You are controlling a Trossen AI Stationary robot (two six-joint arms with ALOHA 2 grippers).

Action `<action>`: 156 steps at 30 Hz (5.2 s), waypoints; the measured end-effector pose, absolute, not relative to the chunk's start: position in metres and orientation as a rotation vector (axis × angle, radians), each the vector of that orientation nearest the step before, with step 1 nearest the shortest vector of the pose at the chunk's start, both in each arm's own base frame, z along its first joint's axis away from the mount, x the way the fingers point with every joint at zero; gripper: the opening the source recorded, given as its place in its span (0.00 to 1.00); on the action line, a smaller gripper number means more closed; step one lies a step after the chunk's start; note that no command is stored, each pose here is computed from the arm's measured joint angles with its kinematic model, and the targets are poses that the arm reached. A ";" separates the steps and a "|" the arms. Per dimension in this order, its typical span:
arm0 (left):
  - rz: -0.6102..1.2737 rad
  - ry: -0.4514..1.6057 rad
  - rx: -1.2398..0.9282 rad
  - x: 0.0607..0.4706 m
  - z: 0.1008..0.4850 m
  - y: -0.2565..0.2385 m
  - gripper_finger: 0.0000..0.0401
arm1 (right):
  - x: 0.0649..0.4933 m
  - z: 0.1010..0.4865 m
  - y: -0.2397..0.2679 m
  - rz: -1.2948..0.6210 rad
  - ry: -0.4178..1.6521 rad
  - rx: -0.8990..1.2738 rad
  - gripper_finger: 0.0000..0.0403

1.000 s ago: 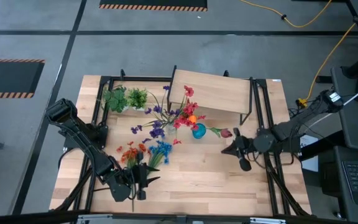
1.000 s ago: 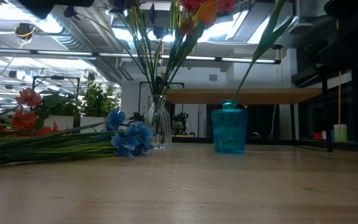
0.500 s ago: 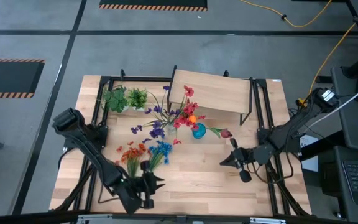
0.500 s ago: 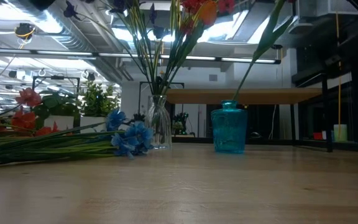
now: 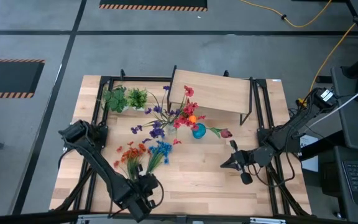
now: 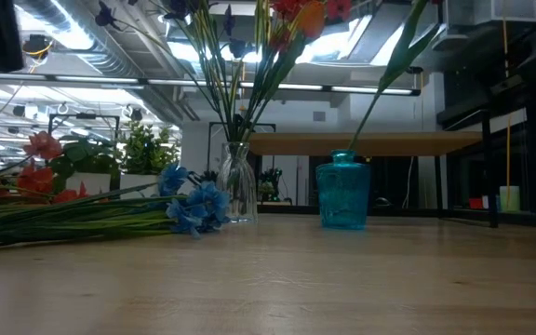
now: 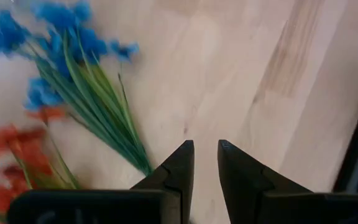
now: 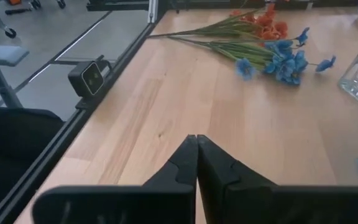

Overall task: Pick and place flowers into a vace then onto a shelf
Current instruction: Put the blue flowers into the blue vase

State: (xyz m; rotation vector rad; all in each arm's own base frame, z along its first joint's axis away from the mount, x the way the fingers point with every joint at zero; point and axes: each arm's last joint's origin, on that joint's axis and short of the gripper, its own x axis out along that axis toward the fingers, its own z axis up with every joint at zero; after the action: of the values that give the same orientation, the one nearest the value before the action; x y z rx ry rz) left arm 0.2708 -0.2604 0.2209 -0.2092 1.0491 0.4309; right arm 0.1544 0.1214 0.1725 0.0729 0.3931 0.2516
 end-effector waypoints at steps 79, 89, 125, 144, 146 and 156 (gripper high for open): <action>0.709 1.207 -0.524 0.267 0.134 -0.204 0.34 | 0.154 0.172 0.121 0.253 0.400 0.075 0.04; 0.656 1.187 -0.497 0.271 0.135 -0.207 0.04 | 0.154 0.172 0.121 0.254 0.400 0.074 0.04; 0.212 0.787 -0.211 0.308 0.185 -0.248 0.03 | 0.154 0.172 0.121 0.253 0.401 0.073 0.04; -0.111 0.527 0.014 0.336 0.220 -0.249 0.03 | 0.154 0.172 0.121 0.254 0.401 0.073 0.04; -0.139 0.507 0.033 0.338 0.222 -0.248 0.03 | 0.154 0.172 0.121 0.254 0.401 0.073 0.04; -0.142 0.380 0.046 0.369 0.232 -0.218 0.03 | 0.154 0.172 0.121 0.254 0.400 0.073 0.04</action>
State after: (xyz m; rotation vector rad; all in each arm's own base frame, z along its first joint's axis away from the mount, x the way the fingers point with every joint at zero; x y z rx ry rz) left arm 0.3689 -0.2182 0.2317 0.0462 0.3801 -0.1422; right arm 0.1542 0.1213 0.1720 0.0733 0.3999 0.2536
